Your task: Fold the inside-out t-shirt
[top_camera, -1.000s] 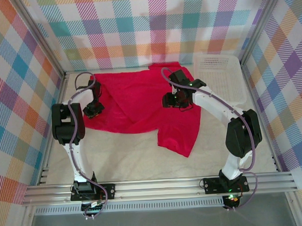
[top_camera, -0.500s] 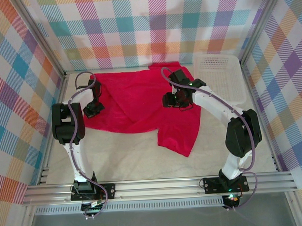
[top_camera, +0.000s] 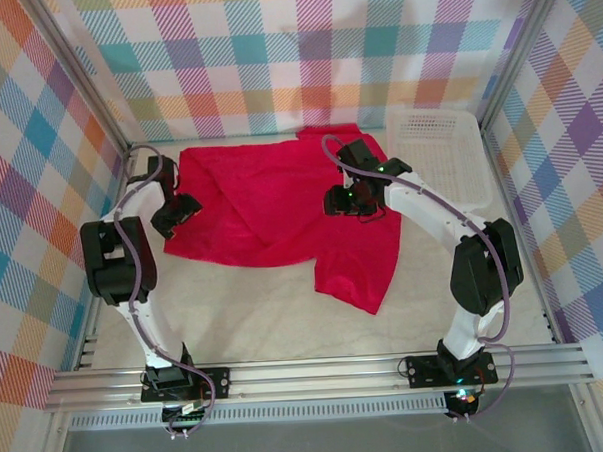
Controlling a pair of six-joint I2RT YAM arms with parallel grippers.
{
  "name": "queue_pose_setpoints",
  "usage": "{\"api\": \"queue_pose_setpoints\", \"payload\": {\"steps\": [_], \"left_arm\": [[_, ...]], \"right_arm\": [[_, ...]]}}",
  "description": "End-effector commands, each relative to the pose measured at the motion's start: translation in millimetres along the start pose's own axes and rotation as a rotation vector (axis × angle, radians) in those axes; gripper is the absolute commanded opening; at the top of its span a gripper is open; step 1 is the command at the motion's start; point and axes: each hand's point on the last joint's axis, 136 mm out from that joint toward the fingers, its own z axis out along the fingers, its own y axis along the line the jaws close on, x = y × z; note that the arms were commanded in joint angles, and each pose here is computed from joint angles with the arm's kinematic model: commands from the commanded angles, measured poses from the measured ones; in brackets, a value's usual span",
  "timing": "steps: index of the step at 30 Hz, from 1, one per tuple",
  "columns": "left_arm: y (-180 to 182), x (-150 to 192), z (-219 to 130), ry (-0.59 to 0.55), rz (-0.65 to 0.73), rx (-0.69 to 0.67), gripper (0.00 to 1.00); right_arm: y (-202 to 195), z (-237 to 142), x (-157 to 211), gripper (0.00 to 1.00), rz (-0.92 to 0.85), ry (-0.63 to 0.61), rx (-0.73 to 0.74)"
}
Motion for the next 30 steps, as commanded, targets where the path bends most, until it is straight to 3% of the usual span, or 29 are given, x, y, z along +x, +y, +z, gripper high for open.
{"api": "queue_pose_setpoints", "payload": {"steps": [1,5,16,30], "left_arm": [[-23.4,0.5,7.8,0.066,-0.018,0.122,0.79],[-25.6,4.6,16.4,0.098,-0.024,0.128,0.72],[24.1,25.5,-2.1,0.012,0.01,-0.111,0.42],[18.7,22.1,25.1,0.013,0.006,-0.182,0.33]], "right_arm": [[9.7,-16.5,-6.1,0.58,-0.028,-0.026,-0.032],[8.9,-18.5,-6.5,0.58,-0.033,-0.03,-0.027],[12.6,-17.8,-8.9,0.58,-0.029,-0.03,-0.042],[12.3,-18.5,-6.9,0.58,-0.03,-0.023,-0.042]]}}
